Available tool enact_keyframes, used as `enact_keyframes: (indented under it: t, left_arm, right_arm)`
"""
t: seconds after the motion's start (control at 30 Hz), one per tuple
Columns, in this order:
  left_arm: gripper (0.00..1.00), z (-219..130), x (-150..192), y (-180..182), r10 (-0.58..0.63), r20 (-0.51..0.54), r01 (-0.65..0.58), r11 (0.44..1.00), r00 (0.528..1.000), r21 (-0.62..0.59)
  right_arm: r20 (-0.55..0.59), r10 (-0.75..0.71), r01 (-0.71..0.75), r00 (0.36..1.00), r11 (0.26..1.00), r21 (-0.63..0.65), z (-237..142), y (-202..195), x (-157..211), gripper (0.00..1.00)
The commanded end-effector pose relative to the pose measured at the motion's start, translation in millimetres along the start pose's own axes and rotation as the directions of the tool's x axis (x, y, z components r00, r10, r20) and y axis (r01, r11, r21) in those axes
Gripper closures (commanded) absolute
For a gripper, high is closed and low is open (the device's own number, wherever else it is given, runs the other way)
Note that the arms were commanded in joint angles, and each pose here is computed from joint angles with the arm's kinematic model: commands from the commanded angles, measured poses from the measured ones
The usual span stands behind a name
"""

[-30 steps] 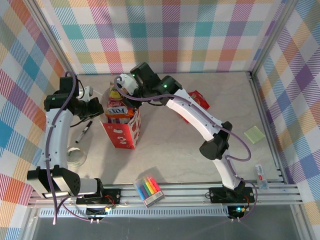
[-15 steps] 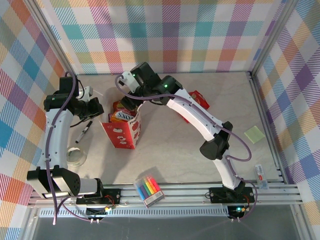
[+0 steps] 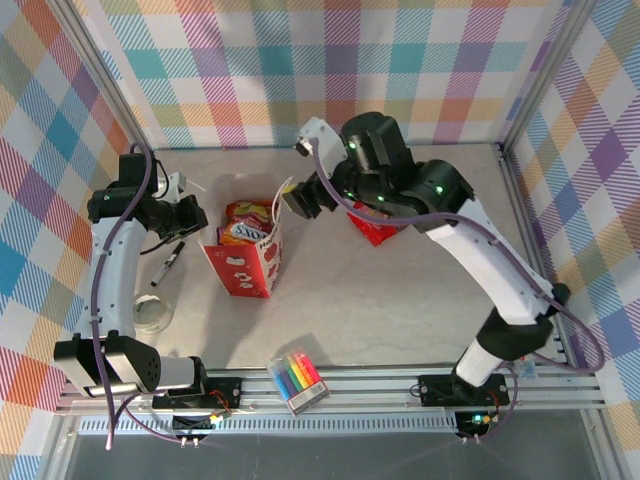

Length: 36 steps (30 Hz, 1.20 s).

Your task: Place the snacks into the paper bag

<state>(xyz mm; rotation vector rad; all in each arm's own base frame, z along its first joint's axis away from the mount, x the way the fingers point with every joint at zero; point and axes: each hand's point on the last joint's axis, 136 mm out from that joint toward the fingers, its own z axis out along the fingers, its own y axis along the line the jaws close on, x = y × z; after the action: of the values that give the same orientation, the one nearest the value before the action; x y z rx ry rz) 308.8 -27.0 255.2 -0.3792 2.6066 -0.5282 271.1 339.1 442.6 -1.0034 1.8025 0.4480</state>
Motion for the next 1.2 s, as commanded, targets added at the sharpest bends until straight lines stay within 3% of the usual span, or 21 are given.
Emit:
enact_keyframes:
  t: [0.0, 0.13, 0.27, 0.53, 0.77, 1.17]
  left_arm:
    - [0.90, -15.1, 2.5, -3.3, 0.001, 0.012, -0.002, 1.000, 1.000, 0.011]
    - [0.89, -17.5, 2.7, -3.2, 0.007, 0.019, -0.007, 1.000, 1.000, 0.007]
    - [0.89, -17.2, 0.9, -3.2, 0.006, 0.030, -0.006, 1.000, 1.000, 0.008]
    - [0.89, -19.6, 0.3, -4.6, 0.014, 0.035, -0.015, 1.000, 0.999, 0.011]
    - [0.90, -20.8, 0.3, -5.0, 0.014, 0.039, -0.015, 1.000, 0.999, 0.010]
    - [0.89, -19.8, 1.6, -1.8, 0.015, 0.032, -0.015, 1.000, 0.999, -0.005]
  right_arm:
    - [-0.108, -0.036, 0.052, 0.993, 0.988, 0.144, 12.6, -22.3, 35.8, 0.06]
    - [-0.177, 0.022, 0.015, 0.984, 0.979, 0.204, 3.1, -35.7, 71.5, 0.04]
    - [-0.175, 0.202, -0.149, 0.963, 0.949, 0.279, -9.6, -64.7, 108.0, 0.02]
    - [-0.187, 0.503, -0.421, 0.843, 0.836, 0.351, -23.3, -110.1, 175.4, 0.01]
    - [-0.177, 0.720, -0.624, 0.671, 0.677, 0.389, -10.2, -138.6, 232.3, 0.01]
    - [-0.113, 0.916, -0.823, 0.386, 0.396, 0.408, 4.9, -168.5, 301.5, 0.01]
